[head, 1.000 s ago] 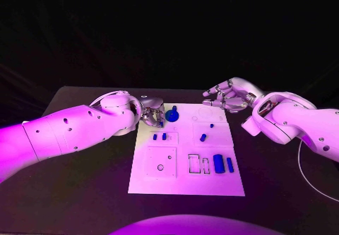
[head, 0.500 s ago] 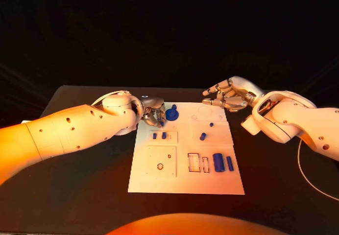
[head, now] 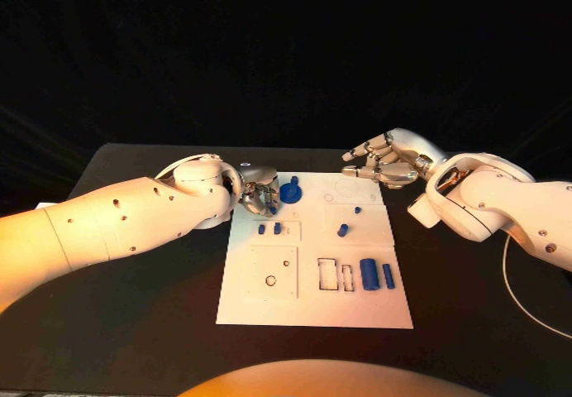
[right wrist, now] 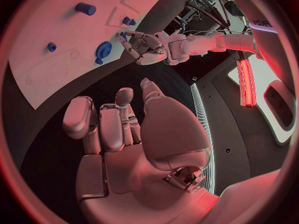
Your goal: Assemble the parts on the task board
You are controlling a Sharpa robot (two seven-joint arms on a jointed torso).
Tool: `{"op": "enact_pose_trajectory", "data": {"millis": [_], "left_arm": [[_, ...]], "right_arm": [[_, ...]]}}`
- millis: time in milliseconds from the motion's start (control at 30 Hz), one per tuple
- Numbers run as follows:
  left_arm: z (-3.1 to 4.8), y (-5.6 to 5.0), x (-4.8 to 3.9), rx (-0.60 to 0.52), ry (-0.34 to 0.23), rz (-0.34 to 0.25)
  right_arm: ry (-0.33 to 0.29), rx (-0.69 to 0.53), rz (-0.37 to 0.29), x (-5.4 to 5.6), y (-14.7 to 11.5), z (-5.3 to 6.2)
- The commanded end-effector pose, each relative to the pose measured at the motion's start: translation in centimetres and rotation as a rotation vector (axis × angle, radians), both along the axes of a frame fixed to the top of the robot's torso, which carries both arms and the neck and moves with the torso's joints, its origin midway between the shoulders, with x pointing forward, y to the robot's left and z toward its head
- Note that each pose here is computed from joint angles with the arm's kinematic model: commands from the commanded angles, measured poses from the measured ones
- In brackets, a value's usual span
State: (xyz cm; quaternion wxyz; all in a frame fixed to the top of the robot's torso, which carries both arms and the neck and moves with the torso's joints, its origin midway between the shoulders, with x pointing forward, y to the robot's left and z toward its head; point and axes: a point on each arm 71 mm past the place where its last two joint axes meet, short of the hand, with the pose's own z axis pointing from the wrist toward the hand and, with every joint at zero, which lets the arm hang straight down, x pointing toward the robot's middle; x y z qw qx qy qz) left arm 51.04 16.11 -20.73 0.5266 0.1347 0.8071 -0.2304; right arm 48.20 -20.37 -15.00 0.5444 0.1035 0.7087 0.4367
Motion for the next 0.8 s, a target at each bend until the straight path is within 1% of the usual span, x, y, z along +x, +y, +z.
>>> {"op": "enact_pose_trajectory", "data": {"millis": [33, 300, 800], "left_arm": [[-0.05, -0.08, -0.09, 0.014, 0.007, -0.006], [-0.03, -0.09, -0.10, 0.012, 0.003, -0.003], [-0.26, 0.16, 0.04, 0.032, 0.016, 0.015]], "right_arm": [[0.003, -0.002, 0.018, -0.07, 0.12, -0.05], [0.003, -0.002, 0.018, -0.06, 0.12, -0.06], [0.003, -0.001, 0.016, -0.04, 0.06, -0.06]]}}
